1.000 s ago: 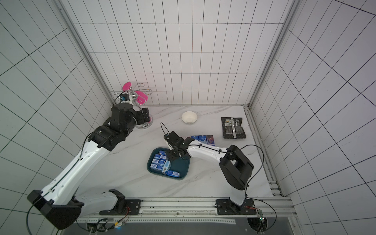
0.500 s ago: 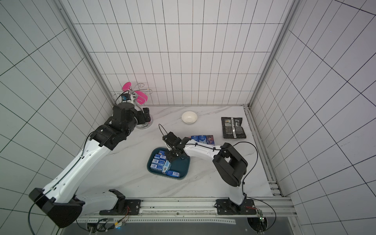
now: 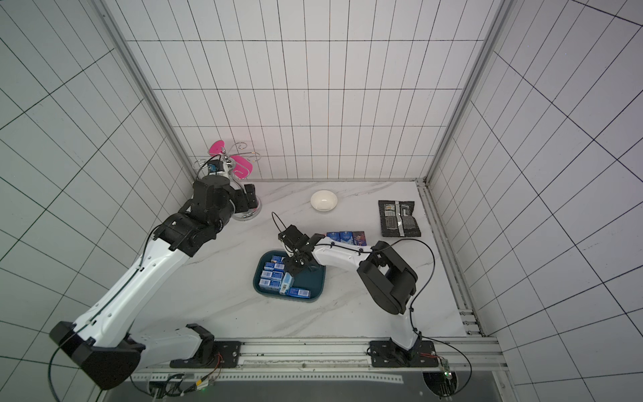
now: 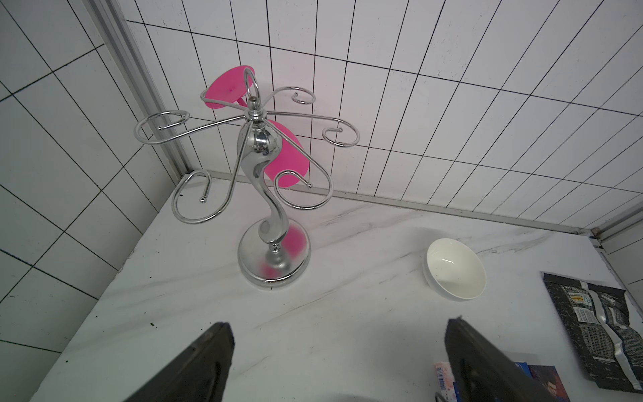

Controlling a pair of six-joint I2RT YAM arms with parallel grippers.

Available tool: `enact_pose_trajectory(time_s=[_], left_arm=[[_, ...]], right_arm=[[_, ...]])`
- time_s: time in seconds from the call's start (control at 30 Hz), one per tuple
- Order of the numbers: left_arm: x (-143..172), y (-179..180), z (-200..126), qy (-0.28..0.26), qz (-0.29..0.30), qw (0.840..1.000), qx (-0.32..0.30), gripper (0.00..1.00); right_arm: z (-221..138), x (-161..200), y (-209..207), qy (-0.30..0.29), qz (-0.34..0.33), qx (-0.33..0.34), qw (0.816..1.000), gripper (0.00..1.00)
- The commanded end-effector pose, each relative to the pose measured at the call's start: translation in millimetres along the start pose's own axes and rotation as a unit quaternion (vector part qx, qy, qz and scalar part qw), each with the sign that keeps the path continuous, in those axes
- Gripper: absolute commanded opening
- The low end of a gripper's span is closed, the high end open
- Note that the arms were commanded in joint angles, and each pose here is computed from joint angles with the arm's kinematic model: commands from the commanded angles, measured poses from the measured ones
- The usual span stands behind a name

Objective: Take the pocket tissues out of the storage box
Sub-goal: Pick up the pocket tissues from the storage box.

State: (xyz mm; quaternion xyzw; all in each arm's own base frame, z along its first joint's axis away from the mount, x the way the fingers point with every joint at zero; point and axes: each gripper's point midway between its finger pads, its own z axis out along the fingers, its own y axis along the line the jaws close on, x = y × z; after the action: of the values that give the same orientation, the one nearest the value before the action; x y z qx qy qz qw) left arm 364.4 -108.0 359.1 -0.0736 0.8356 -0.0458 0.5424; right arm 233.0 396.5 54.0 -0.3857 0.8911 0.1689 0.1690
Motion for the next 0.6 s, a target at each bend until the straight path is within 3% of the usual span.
enact_pose_trajectory(time_s=[0.0, 0.13, 0.33, 0.57], left_arm=[[-10, -1, -2, -0.012, -0.002, 1.000, 0.001, 0.98], [-11, 0, -3, -0.013, -0.001, 1.000, -0.001, 0.98], [-10, 0, -1, -0.012, 0.000, 1.000, -0.002, 0.98], [-7, -3, 3, -0.006, 0.000, 1.000, 0.001, 0.98]], right_arm=[[-6, -21, 10, -0.028, -0.005, -0.022, 0.999, 0.41], [-9, -21, 11, -0.026, 0.002, -0.023, 0.999, 0.38], [-39, -21, -2, -0.035, 0.018, 0.032, 0.999, 0.45], [-52, 0, 16, -0.015, 0.086, 0.012, 0.996, 0.55]])
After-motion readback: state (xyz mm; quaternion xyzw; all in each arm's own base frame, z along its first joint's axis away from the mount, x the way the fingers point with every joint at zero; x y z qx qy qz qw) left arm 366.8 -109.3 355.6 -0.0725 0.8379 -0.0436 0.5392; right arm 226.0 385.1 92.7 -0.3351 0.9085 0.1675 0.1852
